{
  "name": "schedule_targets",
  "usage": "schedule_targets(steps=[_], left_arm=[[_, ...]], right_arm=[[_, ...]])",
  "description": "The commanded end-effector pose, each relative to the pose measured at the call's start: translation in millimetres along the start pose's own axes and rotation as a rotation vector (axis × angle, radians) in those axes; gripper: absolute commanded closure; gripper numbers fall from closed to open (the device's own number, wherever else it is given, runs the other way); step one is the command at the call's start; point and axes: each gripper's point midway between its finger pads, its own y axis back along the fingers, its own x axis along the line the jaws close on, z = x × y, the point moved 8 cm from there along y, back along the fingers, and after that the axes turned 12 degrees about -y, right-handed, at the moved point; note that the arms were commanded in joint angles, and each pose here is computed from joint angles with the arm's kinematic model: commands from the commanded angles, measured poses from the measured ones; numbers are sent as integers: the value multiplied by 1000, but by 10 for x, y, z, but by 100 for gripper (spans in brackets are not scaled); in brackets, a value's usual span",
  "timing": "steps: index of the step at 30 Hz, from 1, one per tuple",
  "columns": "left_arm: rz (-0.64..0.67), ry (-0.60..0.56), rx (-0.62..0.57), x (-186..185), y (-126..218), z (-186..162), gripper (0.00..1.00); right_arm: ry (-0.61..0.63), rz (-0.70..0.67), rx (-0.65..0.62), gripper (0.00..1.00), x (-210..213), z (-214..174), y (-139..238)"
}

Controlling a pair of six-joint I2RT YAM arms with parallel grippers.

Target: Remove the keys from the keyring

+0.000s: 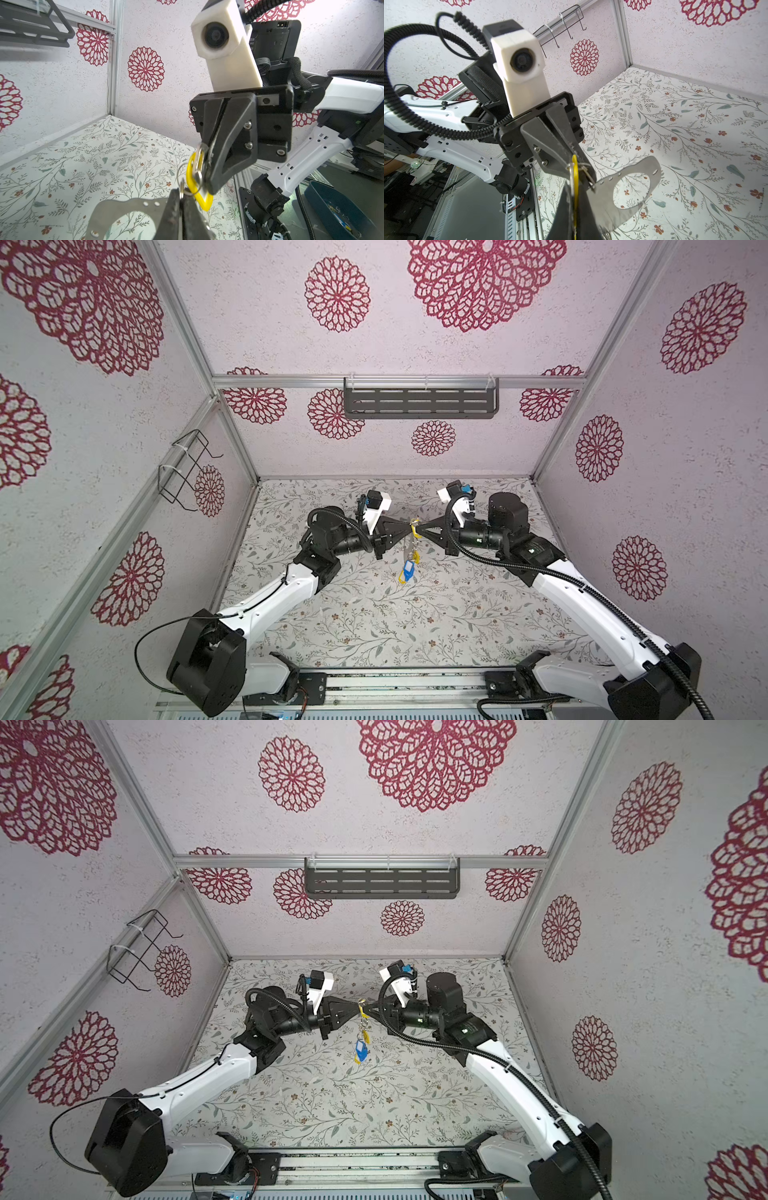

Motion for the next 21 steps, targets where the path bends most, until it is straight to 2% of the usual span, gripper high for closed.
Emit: schedule_targets(steps=[1,6,9,14,21], left_arm=[[-27,-30,-16,-66,5,124,100],[-10,-31,44,-88,40,148,100],[4,-47,123,-114,84,162,100],[-17,-72,234,-164,112,190,100],[-76,-71,401,-217,83,166,100]], right_arm=[[33,-2,-69,100,69,94,113],[2,-123,-105,100,-100,77,223],[-11,-178,-88,100,-200,-22,228],[-57,-177,-64,100,-347,-176,153],[-58,-161,-70,100,-352,-222,151]])
